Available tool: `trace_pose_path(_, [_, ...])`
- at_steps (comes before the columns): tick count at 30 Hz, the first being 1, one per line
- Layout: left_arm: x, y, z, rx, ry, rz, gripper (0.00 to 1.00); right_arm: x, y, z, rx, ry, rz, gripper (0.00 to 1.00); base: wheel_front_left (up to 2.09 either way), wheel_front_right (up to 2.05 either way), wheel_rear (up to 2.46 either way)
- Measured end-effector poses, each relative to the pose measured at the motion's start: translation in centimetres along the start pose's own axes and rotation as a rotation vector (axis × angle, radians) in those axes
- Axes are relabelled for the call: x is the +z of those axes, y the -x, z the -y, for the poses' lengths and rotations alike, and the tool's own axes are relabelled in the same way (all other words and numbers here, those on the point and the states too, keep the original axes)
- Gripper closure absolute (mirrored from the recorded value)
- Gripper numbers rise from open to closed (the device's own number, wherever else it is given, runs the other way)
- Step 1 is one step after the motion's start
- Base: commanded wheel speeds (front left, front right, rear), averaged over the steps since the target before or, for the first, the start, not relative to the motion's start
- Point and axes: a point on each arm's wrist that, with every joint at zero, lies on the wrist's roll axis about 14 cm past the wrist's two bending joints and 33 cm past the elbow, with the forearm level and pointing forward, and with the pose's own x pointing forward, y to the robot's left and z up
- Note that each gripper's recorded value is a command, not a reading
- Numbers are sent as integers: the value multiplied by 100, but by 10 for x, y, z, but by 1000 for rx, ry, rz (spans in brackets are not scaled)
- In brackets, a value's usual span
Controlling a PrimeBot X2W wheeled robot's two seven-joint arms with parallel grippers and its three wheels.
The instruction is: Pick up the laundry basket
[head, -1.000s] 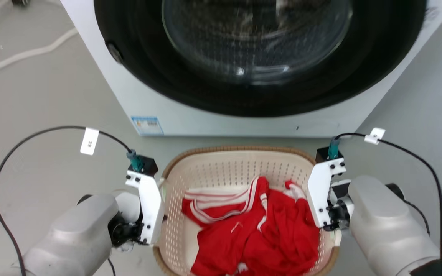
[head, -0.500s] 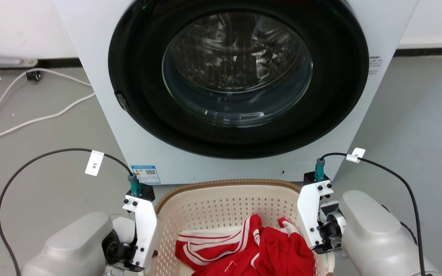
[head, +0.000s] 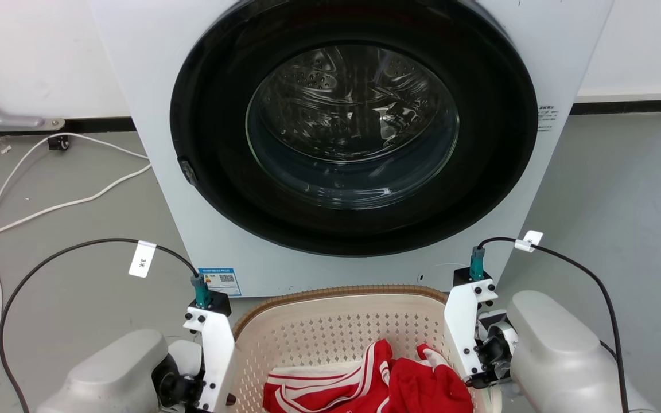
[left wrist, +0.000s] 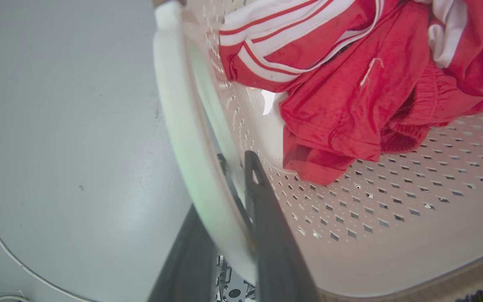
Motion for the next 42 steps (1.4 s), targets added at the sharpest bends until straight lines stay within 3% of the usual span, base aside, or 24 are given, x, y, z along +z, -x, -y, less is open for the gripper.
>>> trace_pose_path(42, [-4, 4, -2, 21, 16, -21, 100, -4, 0, -4, 8, -2, 20, 100, 0, 0, 0])
